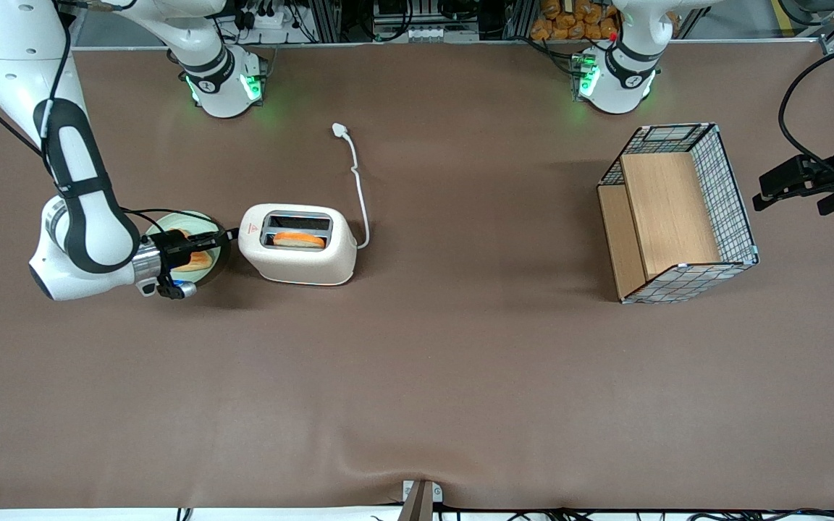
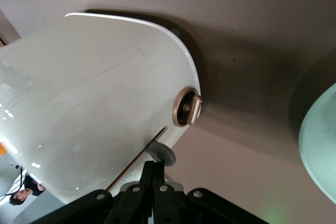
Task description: Press toaster button with right arm
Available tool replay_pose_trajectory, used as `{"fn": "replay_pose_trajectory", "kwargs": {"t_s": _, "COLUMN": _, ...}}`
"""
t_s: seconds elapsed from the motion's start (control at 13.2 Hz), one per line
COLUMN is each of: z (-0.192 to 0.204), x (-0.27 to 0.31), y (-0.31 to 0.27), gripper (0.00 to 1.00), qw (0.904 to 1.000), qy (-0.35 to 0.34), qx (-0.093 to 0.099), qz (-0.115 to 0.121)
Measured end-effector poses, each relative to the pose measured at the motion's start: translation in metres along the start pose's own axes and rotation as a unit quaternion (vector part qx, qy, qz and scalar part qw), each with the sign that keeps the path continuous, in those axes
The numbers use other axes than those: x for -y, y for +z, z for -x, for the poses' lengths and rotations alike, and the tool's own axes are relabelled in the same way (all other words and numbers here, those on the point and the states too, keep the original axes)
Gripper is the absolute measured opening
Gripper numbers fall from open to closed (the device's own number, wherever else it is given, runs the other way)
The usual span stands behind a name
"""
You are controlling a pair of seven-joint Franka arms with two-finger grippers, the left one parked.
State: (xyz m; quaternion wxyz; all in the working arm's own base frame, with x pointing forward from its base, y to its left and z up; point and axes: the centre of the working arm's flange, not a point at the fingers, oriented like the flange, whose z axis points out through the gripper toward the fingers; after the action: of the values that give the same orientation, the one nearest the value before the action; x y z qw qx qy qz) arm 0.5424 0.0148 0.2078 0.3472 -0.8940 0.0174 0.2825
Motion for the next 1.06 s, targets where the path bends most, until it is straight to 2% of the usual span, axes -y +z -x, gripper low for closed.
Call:
{"fn": "replay_pose_trajectory", "kwargs": {"t_s": 0.3, "z": -0.004, "x": -0.006, "y": 0.005, "gripper": 0.05, "qw": 1.0000, "qy": 0.001, "qx": -0.001, "qz": -0.003}}
{"fn": "replay_pose_trajectory", "kwargs": {"t_s": 0.68, "z": -0.006, "x": -0.018, "y": 0.006, "gripper": 0.05, "qw": 0.9997, "qy": -0.011, "qx": -0.002, "qz": -0.020}}
{"fn": "replay_pose_trajectory", "kwargs": {"t_s": 1.06, "z": -0.006, "x": -0.018, "y": 0.006, "gripper": 0.05, "qw": 0.9997, "qy": -0.014, "qx": -0.002, "qz": -0.022}}
